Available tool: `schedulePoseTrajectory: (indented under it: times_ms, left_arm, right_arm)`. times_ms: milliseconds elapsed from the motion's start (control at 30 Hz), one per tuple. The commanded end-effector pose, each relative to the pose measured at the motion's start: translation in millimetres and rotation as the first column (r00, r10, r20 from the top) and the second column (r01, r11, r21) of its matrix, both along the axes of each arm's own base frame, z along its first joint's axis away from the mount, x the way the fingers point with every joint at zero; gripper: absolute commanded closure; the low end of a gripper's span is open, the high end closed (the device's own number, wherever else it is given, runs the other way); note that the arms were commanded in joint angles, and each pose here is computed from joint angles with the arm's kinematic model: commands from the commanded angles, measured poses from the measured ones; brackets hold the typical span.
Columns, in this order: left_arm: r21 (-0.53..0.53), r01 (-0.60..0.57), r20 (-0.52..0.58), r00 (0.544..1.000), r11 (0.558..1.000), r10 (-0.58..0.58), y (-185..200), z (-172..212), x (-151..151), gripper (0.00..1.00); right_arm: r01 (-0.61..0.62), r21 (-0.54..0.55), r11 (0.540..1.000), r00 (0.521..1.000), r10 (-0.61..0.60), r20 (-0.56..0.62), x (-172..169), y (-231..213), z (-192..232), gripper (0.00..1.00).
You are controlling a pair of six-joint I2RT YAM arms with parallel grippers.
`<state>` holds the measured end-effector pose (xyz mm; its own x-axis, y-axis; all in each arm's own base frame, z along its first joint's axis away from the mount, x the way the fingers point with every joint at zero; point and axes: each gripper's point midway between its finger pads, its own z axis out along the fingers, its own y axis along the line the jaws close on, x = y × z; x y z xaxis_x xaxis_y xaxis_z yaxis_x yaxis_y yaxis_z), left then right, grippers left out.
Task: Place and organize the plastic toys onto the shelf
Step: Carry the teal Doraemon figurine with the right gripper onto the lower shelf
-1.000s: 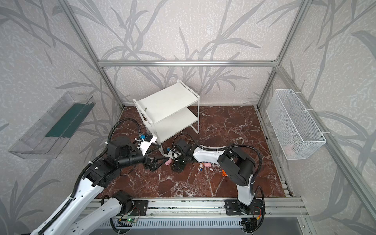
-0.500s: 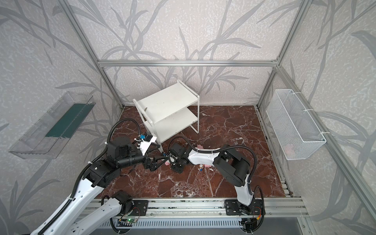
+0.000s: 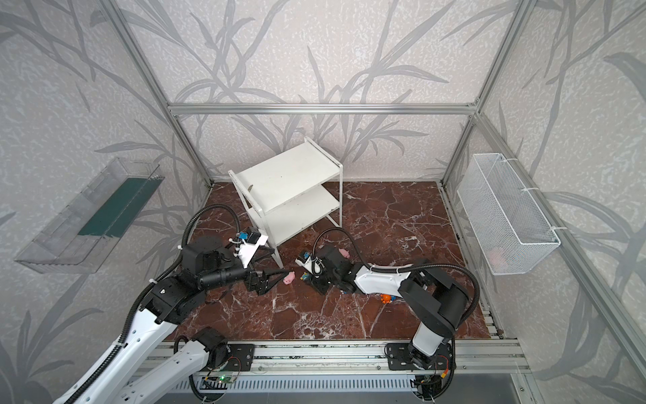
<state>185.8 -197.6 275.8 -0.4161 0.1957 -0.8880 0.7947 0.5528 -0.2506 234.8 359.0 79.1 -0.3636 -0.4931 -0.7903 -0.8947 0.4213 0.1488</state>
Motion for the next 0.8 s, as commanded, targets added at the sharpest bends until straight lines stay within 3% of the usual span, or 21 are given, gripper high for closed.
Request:
schedulePoseTrajectory:
  times_ms: [0, 167, 300, 433, 633, 767]
  left_arm:
    - [0.007, -0.001, 0.023, 1.000, 1.000, 0.001, 1.3, -1.0, 0.9, 0.01]
    - [0.010, -0.008, 0.029, 1.000, 1.000, 0.008, 2.6, -0.8, 1.2, 0.01]
    - [0.010, -0.010, 0.030, 1.000, 1.000, 0.010, 2.9, -0.7, 1.4, 0.01]
    - [0.011, -0.013, 0.030, 0.999, 1.000, 0.012, 3.3, -0.8, 1.4, 0.01]
    - [0.020, -0.037, 0.042, 0.998, 0.999, 0.036, 6.9, -1.3, 3.5, 0.01]
    - [0.071, -0.163, 0.076, 0.984, 0.984, 0.158, 23.7, -4.2, 19.0, 0.01]
  right_arm:
    - [-0.024, 0.311, 0.950, 0.990, -0.022, 0.142, 16.3, 21.0, 78.2, 0.81]
    - [-0.069, 0.503, 0.862, 0.975, -0.049, 0.218, 33.8, 22.5, 132.2, 0.81]
    - [-0.127, 0.635, 0.762, 0.961, -0.064, 0.269, 49.6, 29.5, 165.1, 0.82]
    - [-0.123, 0.720, 0.683, 0.972, -0.064, 0.227, 75.7, 39.4, 177.3, 0.82]
    - [-0.130, 0.741, 0.659, 0.975, -0.049, 0.215, 99.6, 61.8, 170.2, 0.82]
    - [-0.121, 0.723, 0.680, 0.979, -0.037, 0.199, 108.0, 71.8, 159.6, 0.82]
